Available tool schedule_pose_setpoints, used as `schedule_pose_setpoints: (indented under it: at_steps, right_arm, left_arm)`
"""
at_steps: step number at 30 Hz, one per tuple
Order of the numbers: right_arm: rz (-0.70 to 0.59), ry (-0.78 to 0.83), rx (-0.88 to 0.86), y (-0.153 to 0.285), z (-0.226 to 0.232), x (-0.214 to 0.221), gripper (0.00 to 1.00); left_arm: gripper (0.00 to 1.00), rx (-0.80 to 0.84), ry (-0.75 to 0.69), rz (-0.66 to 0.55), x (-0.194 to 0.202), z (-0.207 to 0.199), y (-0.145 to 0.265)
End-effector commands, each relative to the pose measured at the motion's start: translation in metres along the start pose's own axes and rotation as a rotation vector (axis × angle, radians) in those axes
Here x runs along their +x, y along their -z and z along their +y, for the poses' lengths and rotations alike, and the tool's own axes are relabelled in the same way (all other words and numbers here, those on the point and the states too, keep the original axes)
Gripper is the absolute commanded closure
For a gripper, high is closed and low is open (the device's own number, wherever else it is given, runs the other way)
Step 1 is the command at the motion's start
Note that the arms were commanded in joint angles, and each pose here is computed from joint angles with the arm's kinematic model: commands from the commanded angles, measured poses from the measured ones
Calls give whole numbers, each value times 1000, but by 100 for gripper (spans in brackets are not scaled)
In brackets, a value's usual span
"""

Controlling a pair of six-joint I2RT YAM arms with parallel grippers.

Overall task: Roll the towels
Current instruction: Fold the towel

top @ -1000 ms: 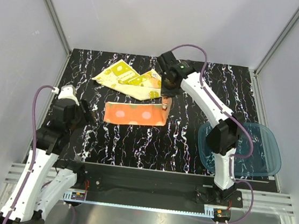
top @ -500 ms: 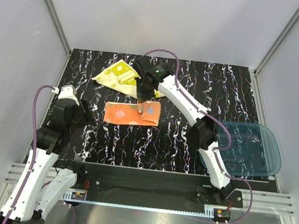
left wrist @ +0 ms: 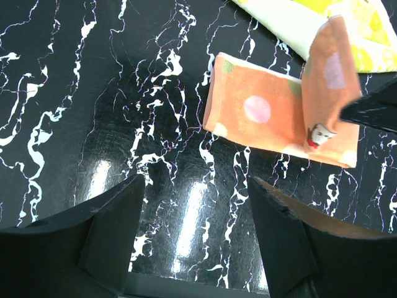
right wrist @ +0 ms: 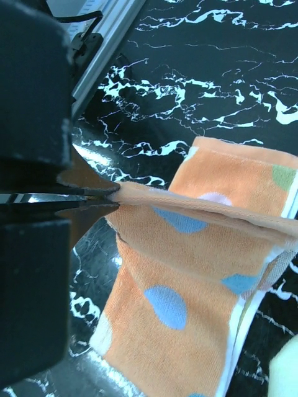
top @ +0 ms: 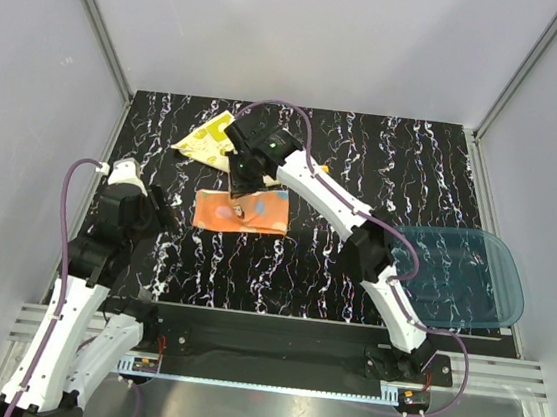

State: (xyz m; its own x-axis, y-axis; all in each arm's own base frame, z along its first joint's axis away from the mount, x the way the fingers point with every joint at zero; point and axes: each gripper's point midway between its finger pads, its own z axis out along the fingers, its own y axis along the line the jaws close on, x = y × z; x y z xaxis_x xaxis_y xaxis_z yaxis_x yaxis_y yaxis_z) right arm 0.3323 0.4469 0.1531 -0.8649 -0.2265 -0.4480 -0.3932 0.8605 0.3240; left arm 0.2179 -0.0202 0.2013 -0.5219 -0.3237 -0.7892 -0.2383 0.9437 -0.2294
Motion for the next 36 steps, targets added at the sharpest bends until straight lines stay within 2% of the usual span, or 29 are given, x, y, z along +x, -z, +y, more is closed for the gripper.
schedule_pose_setpoints:
  at_steps: [1, 7, 12, 15, 20, 21, 24, 25, 26, 28, 31, 32, 34, 36]
  right_arm:
    - [-47, -3, -67, -10, 20, -12, 100]
    - [-51, -19, -75, -36, 21, -12, 98]
    - [-53, -41, -112, -61, 27, -11, 92]
    - [-55, -44, -157, -76, 37, -10, 75]
    - [-107, -56, -306, -84, 67, -24, 54]
    - [-125, -54, -329, -80, 72, -31, 45]
    - [-203, -46, -384, -53, 84, -55, 36]
    - [-222, -48, -387, -44, 81, -64, 29]
    - [-219, -49, -383, -41, 78, -63, 27]
    - [-258, -33, -396, -8, 75, -74, 23]
    - [-277, -47, -337, 16, 43, -75, 23]
    - [-241, -75, -277, 5, 14, -63, 23]
    - [-281, -94, -233, 28, -10, -66, 25]
    - [-257, -140, -178, 29, -50, -55, 38]
  left_arm:
    - [28, -8, 12, -44, -9, 0, 0]
    - [28, -10, 11, -43, -9, 0, -1]
    - [28, -18, 12, -37, -8, 1, -2]
    - [28, -24, 11, -35, -8, 2, -3]
    - [27, -34, 10, -32, -7, 4, -4]
    - [27, -35, 10, -32, -7, 4, -4]
    - [28, -43, 2, -16, -6, 4, -7]
    - [28, -42, 0, -14, -6, 3, -8]
    - [28, -46, -6, -8, -7, 3, -9]
    - [29, -23, -21, 13, -7, -3, -10]
    - [30, -21, -41, 78, -1, -8, -21]
    - [31, -16, -40, 101, 3, -10, -25]
    - [32, 17, -32, 131, 6, -21, -33]
    - [33, 9, -19, 166, 10, -27, -46]
